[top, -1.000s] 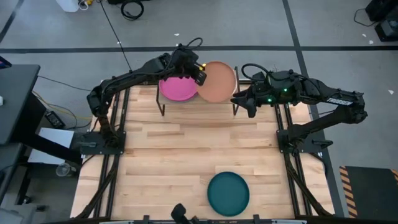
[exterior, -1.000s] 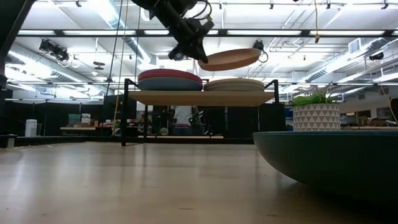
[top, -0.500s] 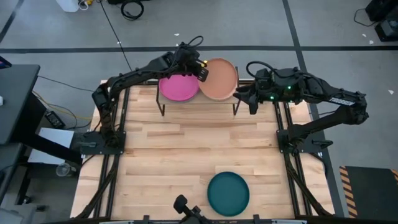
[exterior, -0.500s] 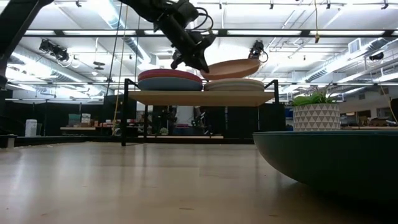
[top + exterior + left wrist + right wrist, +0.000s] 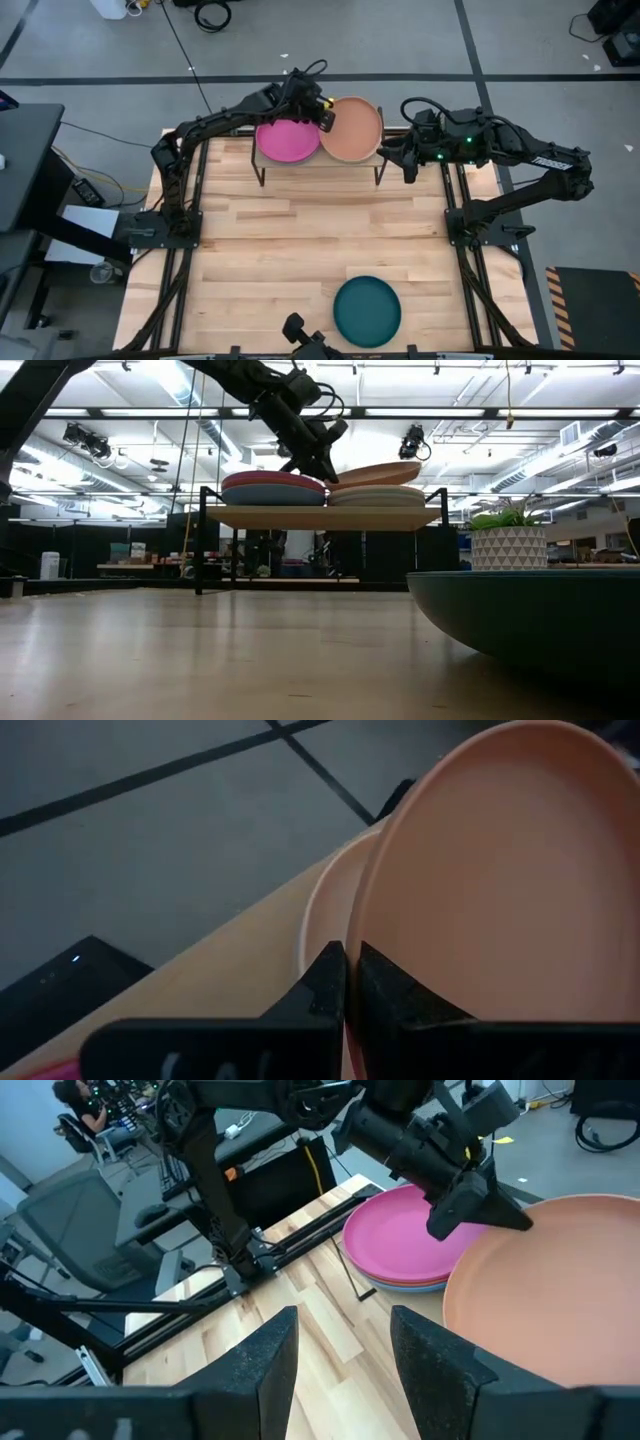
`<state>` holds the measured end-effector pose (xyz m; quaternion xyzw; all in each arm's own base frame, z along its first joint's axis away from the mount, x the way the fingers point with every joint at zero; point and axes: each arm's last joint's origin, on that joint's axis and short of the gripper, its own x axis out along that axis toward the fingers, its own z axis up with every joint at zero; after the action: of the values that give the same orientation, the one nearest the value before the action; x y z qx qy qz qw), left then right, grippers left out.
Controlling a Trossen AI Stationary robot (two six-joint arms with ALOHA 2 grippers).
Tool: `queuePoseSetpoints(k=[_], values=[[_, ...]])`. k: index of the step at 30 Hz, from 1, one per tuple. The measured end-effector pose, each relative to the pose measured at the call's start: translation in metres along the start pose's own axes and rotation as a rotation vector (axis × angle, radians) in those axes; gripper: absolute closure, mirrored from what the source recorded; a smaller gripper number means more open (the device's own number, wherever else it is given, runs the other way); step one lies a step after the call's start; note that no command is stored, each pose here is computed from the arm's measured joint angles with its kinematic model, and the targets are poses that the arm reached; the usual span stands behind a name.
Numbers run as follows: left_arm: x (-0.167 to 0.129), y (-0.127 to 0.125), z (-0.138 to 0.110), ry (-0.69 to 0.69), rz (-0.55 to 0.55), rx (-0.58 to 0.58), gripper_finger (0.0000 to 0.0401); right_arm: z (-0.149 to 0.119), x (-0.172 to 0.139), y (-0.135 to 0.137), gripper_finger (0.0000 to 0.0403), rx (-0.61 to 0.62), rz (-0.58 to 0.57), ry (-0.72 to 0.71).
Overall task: Place and stack plates onto a shelf
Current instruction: Stack the brown plate on top of the white plate on the shelf, then stack the dark blue plate on top of the pink plate on the shelf
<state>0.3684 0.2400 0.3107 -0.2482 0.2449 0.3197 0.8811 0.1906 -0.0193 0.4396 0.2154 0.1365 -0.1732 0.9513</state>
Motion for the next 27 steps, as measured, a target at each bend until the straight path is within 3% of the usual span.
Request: queuePoseSetpoints(k=[9,21,27], values=[[0.0,-0.002,-0.001,0.009,-0.012,0.004,0.0373,0.0,0.0,0.0,0.0235,0.005,0.003,0.001],[-0.001,-0.005,0.002,-0.027,-0.021,0.009,0.0288,0.0,0.0,0.0,0.0235,0.007,0.005,0.001],[-0.044,-0.023,0.022,-0.161,-0.153,0.159,0.0279,-0.004,0.0,-0.001,0.0235,-0.003,0.008,0.05]])
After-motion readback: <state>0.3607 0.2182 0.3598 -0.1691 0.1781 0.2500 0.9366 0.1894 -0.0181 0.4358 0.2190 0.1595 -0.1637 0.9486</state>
